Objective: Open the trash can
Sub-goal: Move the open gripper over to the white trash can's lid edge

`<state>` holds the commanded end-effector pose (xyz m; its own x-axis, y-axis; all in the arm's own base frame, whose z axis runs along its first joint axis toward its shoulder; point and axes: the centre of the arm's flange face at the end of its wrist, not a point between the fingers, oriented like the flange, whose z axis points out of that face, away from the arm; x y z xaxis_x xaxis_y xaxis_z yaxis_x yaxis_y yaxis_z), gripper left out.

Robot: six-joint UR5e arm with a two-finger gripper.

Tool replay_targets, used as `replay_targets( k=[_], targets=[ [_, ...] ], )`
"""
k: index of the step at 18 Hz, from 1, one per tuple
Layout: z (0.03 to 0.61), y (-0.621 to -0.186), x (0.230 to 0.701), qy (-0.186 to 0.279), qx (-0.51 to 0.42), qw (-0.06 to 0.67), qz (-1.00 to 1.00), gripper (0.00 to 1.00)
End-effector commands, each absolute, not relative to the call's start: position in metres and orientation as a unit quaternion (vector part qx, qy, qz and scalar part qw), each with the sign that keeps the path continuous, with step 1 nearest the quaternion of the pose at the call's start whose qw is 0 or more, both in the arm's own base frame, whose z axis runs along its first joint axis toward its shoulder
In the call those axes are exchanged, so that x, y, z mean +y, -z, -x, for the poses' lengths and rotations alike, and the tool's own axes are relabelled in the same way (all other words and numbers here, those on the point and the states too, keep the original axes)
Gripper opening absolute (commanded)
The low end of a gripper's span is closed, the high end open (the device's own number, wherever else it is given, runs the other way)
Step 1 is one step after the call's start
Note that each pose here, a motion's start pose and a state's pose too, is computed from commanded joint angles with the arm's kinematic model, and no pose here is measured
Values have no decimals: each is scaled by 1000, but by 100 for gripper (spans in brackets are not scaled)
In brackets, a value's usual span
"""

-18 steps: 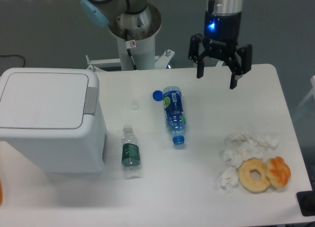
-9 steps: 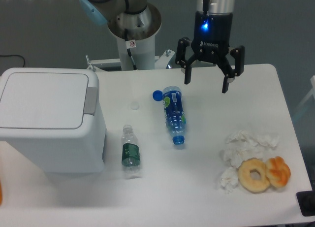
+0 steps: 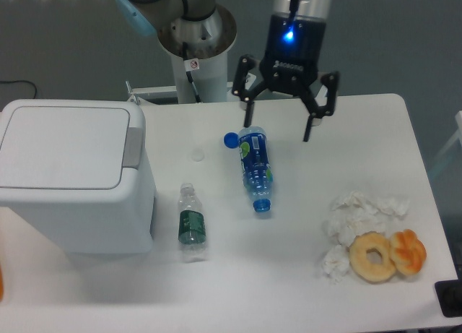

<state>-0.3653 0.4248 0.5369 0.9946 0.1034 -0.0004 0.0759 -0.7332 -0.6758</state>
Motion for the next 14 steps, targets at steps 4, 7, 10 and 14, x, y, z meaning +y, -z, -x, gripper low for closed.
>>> replay_targets(
  k=[4, 7, 10, 14],
  targets=[
    [344, -530, 447, 16, -44, 370, 928, 100],
    [338, -522, 457, 56, -94, 367, 924, 100],
    [337, -515, 462, 83, -106, 373, 918, 100],
    [322, -504, 470, 99, -100, 368, 919, 100]
  ],
)
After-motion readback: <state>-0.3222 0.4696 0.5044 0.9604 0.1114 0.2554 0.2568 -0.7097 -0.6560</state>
